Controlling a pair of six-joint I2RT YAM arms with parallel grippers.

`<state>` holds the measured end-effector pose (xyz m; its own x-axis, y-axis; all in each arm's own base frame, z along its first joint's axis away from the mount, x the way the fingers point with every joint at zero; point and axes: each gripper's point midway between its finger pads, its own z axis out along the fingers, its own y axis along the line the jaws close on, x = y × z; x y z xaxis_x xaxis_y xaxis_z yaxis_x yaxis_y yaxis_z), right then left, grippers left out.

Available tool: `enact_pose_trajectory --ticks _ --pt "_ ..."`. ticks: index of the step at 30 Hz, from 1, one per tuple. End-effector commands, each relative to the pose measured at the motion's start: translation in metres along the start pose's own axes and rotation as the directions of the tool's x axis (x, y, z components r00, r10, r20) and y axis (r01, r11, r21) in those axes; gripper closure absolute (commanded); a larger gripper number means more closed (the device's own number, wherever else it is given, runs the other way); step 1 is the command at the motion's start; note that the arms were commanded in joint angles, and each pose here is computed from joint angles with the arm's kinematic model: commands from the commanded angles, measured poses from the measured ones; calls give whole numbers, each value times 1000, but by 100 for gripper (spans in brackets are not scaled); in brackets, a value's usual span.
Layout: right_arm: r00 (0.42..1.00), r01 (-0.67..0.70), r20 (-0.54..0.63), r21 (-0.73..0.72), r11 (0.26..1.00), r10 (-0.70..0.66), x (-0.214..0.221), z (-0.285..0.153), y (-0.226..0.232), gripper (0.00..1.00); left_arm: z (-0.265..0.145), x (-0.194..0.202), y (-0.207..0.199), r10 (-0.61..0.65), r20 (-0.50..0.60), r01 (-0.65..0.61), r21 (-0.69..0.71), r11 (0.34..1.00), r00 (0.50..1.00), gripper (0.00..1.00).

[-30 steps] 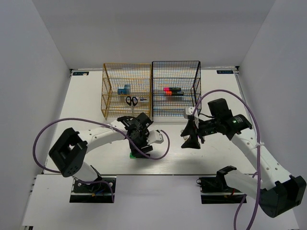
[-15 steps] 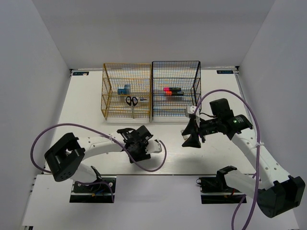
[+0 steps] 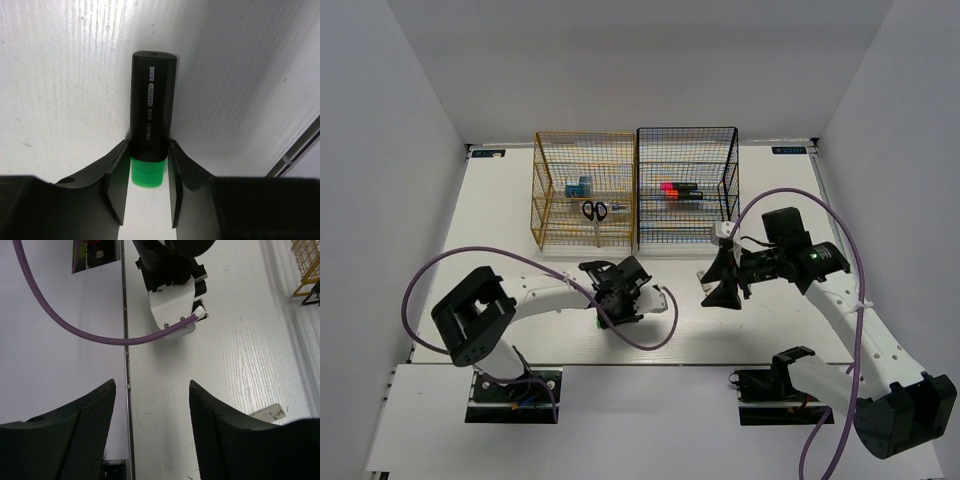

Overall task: Sort the stationery into containers
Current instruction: Pick up the pen from the center of the board.

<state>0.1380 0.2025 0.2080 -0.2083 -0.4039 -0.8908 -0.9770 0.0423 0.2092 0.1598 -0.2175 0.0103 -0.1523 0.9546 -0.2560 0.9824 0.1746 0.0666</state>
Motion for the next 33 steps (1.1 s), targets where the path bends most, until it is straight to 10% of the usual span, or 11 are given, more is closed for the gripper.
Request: enact_pose_trajectory --ticks 1,3,10,14,20,24,33 --pt "999 22 32 -18 1000 -22 -3 -2 6 37 22 33 -29 -31 -128 50 150 987 991 85" --pt "999 28 37 -22 999 -27 -4 -3 7 37 21 26 -28 -49 -117 67 150 986 992 100" --pt "999 39 -9 45 998 -38 7 -5 -5 42 -19 -32 12 -209 90 205 58 977 974 100" --pt "999 11 -53 214 977 0 13 -9 -40 100 -61 -74 47 -281 272 290 6 957 920 100" --pt "995 -3 -93 378 926 41 22 -19 -69 100 -113 -119 92 -227 444 297 -94 950 867 100" --pt "991 22 -127 423 906 35 31 -23 -78 69 -153 -149 137 -119 485 255 -225 940 866 100" --pt "991 31 -131 423 905 28 38 -20 -80 62 -201 -213 246 152 578 210 -510 834 801 100"
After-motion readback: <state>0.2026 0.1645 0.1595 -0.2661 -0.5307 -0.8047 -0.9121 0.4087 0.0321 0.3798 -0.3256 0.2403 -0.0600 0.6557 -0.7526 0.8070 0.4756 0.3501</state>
